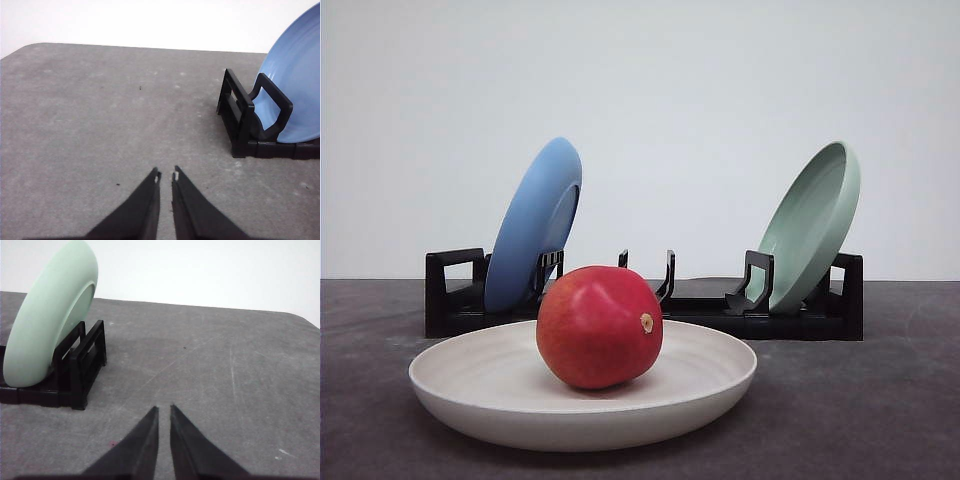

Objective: Place pomegranate in white plate

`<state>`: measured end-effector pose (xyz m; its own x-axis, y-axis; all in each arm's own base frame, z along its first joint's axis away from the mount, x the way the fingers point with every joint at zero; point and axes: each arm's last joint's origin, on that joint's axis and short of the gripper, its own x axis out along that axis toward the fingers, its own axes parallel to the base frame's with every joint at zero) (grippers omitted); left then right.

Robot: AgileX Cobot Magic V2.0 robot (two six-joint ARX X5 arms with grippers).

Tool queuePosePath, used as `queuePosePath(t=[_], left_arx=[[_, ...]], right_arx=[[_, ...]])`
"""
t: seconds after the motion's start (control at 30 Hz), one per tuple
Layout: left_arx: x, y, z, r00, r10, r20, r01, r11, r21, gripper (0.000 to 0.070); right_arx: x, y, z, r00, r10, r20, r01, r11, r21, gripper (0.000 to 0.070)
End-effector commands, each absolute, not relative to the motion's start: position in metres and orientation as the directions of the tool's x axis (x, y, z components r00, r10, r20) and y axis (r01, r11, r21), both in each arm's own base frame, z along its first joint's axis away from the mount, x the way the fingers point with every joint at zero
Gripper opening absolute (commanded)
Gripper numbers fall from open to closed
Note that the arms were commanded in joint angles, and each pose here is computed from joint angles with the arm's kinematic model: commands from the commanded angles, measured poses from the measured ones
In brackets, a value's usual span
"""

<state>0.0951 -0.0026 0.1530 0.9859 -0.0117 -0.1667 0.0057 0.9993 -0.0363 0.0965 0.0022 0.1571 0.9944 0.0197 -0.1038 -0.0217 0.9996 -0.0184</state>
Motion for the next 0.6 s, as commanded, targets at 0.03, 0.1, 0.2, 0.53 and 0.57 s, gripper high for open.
queuePosePath(t=[0.03,0.1,0.2,0.53,0.57], left_arx=[[0.0956,-0.0025,0.1494,0.984,-0.008,-0.177,0.004,1.0,-0.023,0.0027],[0.0956,-0.0025,0.1494,0.984,-0.008,-0.177,0.004,1.0,-0.023,0.0027],[0.0956,-0.0025,0.1494,0.984,-0.008,-0.177,0.004,1.0,-0.023,0.0027],[0.0956,-0.0025,0.1494,0.984,-0.008,-0.177,0.004,1.0,-0.023,0.0027],[0.0956,-0.0025,0.1493,0.984,-0.008,-0.177,0.005,1.0,-0.023,0.0027]], right_arx=[[0.0968,0.002,0.157,0.995,0.018,-0.097,-0.019,1.0,-0.004,0.0038],[0.0968,0.002,0.157,0.995,0.018,-0.097,-0.019,1.0,-0.004,0.0038],[0.0968,0.002,0.157,0.995,0.018,-0.097,-0.018,1.0,-0.004,0.0038],[0.0968,0.002,0.157,0.995,0.018,-0.097,-0.019,1.0,-0.004,0.0038],[0.0968,0.002,0.157,0.995,0.018,-0.097,-0.019,1.0,-0.004,0.0038]])
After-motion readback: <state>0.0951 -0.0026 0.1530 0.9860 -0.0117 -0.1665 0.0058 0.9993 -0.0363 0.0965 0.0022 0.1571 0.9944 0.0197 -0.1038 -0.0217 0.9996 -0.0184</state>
